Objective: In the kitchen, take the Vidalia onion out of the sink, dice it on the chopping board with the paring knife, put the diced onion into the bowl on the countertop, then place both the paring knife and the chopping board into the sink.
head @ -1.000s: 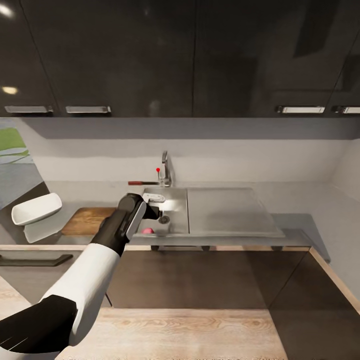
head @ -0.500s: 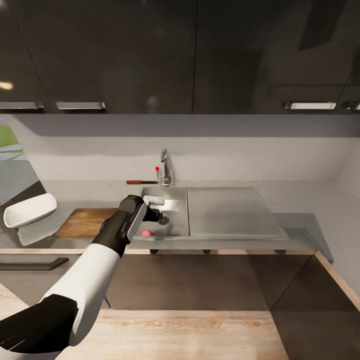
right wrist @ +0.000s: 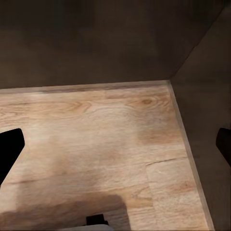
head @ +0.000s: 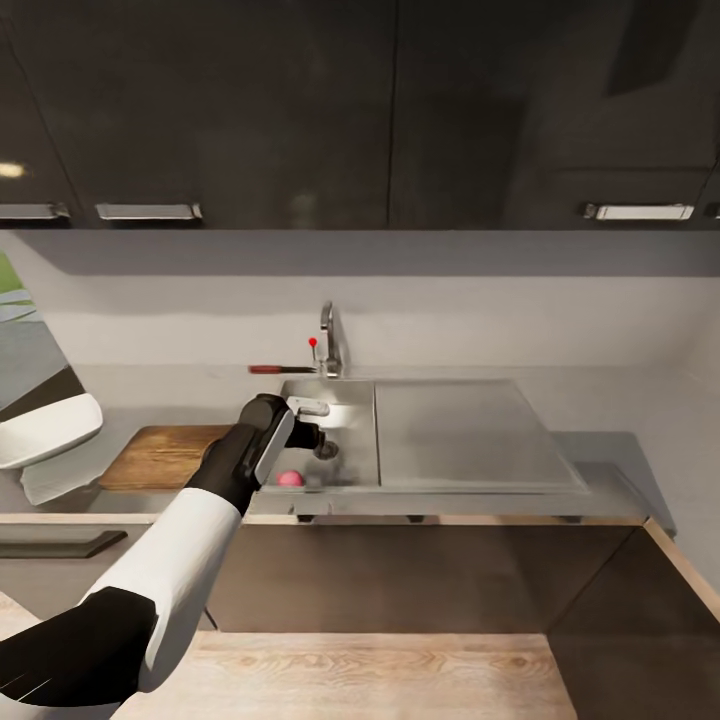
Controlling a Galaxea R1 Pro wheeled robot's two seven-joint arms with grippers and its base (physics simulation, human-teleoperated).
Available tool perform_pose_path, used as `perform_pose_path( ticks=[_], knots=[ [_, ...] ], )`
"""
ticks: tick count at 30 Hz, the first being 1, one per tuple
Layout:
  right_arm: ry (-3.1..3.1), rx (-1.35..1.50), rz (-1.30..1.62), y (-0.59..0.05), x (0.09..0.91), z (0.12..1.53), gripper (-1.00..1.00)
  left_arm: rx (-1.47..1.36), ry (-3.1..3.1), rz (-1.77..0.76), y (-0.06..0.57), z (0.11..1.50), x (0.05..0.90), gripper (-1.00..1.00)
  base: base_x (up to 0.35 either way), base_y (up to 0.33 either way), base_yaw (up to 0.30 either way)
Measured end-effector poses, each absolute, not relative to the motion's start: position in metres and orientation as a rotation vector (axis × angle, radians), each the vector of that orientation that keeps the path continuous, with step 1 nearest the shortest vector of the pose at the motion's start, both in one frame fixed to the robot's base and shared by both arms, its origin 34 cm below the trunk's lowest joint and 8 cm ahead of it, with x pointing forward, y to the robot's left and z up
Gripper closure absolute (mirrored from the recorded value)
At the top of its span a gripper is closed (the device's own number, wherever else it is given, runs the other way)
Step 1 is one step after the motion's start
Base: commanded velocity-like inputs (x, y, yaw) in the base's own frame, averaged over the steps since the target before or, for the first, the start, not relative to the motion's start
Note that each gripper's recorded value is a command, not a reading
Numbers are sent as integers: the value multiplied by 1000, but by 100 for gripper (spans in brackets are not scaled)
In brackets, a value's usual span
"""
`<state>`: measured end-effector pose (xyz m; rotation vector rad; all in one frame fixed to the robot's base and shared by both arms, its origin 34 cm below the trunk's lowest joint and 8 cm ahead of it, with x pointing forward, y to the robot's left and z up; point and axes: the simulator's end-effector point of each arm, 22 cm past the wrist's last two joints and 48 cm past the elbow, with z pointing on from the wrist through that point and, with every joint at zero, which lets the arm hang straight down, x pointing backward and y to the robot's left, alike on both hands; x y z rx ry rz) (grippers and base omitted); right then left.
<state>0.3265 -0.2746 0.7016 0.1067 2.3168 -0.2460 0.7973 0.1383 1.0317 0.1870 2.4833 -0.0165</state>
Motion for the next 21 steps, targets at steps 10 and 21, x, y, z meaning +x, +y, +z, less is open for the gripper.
perform_pose_path(
  ticks=[10,21],
  knots=[
    [2324,105,-245,-274,325,700,-100,187,2491,-17,138,1027,797,-100,312,0,0],
    [2338,104,-246,-274,321,697,-100,189,2519,-16,139,1011,796,-100,53,0,0]
  ],
)
